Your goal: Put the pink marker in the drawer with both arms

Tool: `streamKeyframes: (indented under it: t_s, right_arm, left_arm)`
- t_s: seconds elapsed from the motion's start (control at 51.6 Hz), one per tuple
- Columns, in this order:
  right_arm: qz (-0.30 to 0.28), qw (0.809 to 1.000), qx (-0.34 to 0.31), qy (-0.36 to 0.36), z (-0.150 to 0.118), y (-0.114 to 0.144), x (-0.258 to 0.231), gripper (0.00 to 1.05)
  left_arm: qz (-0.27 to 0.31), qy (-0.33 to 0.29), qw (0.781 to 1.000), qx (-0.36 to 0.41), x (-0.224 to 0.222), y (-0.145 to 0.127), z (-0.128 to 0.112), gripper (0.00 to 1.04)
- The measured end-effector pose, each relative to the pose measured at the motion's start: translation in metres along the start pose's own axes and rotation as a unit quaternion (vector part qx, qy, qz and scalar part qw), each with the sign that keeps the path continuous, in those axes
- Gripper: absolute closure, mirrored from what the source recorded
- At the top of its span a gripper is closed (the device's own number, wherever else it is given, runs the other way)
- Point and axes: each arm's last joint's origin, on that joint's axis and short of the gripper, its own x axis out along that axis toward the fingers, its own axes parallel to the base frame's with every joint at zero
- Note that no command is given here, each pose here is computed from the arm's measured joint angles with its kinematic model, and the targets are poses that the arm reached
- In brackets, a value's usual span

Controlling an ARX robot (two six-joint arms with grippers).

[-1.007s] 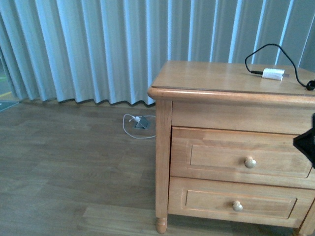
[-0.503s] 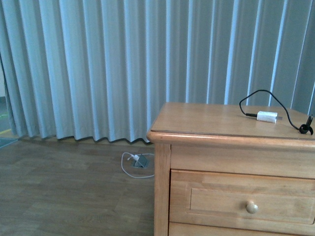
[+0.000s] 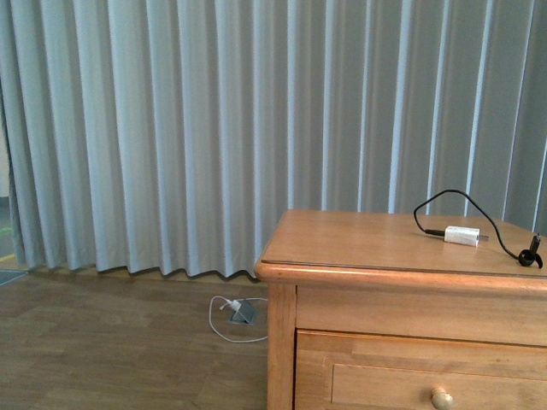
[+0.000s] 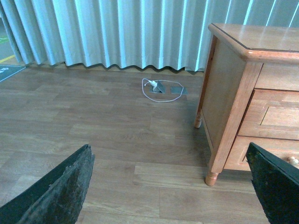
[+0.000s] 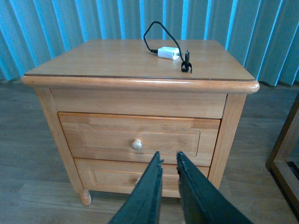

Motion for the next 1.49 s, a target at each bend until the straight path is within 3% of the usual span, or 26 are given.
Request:
streamKeyframes:
  t_s: [0.774,1.2,1.491]
  right_arm:
    - [0.000,1.000,-0.002,0.011,-0.039,0.000,-0.022,1.03]
    - [0.000,1.000,-0.002,-0.004,-0.037,0.000,-0.026,1.03]
    - [0.000,1.000,-0.002,-0.004,-0.037,0.000,-0.026,0.53]
  left_arm:
    - [0.000,0.000,1.000,0.000,0.000,0.000,0.000,0.06]
    - [0.000,0.000,1.000,0.000,0.000,0.000,0.000,0.06]
    - [0.000,0.000,1.000,0.000,0.000,0.000,0.000,0.06]
